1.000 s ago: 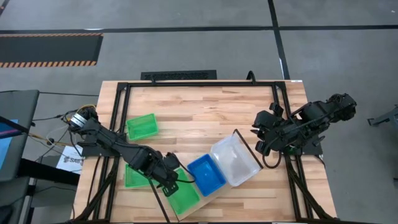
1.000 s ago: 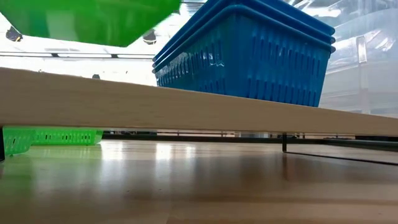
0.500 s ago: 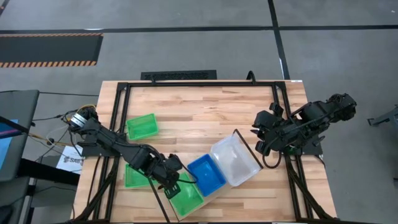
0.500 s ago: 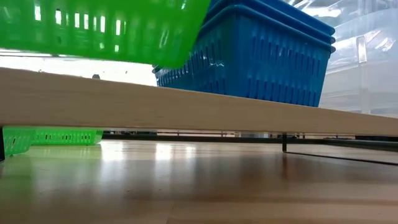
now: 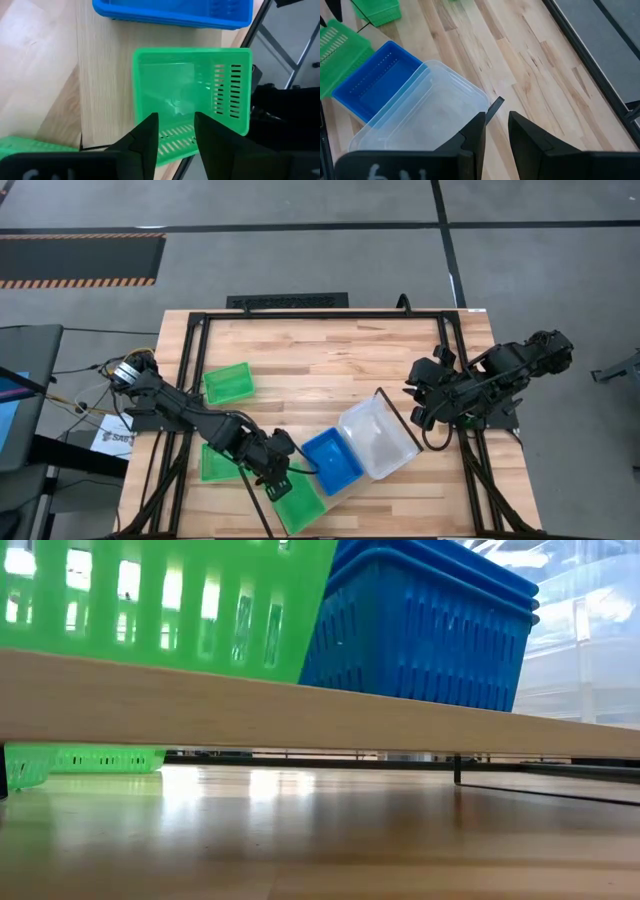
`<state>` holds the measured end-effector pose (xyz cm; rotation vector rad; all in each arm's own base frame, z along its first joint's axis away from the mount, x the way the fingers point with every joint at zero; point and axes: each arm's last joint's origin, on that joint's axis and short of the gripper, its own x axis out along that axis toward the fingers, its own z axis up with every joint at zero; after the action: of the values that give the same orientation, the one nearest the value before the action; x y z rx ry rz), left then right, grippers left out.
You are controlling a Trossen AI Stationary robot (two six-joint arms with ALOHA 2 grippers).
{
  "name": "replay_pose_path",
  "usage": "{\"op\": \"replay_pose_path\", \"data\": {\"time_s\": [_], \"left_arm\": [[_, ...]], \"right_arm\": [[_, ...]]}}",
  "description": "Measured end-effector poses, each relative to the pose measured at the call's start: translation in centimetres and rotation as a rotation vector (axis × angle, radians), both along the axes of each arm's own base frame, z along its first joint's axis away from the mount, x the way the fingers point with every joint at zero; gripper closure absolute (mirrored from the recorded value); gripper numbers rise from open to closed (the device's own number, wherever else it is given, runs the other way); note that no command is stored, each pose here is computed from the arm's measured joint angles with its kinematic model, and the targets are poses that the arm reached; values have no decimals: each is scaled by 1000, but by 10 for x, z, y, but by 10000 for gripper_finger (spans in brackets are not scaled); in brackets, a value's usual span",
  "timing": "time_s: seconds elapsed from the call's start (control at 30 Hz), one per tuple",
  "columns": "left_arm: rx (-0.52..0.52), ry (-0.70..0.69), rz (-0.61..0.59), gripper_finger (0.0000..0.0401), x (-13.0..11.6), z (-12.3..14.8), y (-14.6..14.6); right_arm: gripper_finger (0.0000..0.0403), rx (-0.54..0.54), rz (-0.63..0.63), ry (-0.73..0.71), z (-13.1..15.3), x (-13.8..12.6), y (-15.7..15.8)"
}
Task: Stack baskets on shelf by color
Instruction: Stack the top green basket on top of the other green basket on the shelf
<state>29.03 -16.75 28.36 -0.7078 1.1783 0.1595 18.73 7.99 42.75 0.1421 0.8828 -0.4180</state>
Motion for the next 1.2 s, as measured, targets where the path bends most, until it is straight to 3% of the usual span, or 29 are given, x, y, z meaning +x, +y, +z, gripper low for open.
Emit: {"op": "replay_pose_path", "data": {"time_s": [0.13, 0.3, 0.37, 0.5, 0.6, 0.7, 0.9, 1.2], "left_arm": [[2, -8, 9, 273, 1, 5, 8], [52, 38, 41, 265, -11, 40, 31], [127, 87, 57, 265, -26, 57, 43], [384, 174, 117, 265, -58, 80, 66], [406, 165, 111, 268, -69, 83, 83], [427, 184, 139, 272, -77, 71, 102], [472, 319, 136, 273, -98, 19, 139], [507, 388, 105, 273, -110, -50, 170]], "right_arm": [[297, -2, 3, 1, 0, 0, 0], [297, -3, 4, 2, 0, 0, 0], [297, -3, 4, 2, 0, 0, 0], [297, -3, 4, 1, 0, 0, 0], [297, -3, 4, 1, 0, 0, 0], [297, -1, -2, -1, 0, 0, -1], [297, 7, -4, -16, 1, 2, 0], [297, 21, -10, -45, 2, 4, 0]]}}
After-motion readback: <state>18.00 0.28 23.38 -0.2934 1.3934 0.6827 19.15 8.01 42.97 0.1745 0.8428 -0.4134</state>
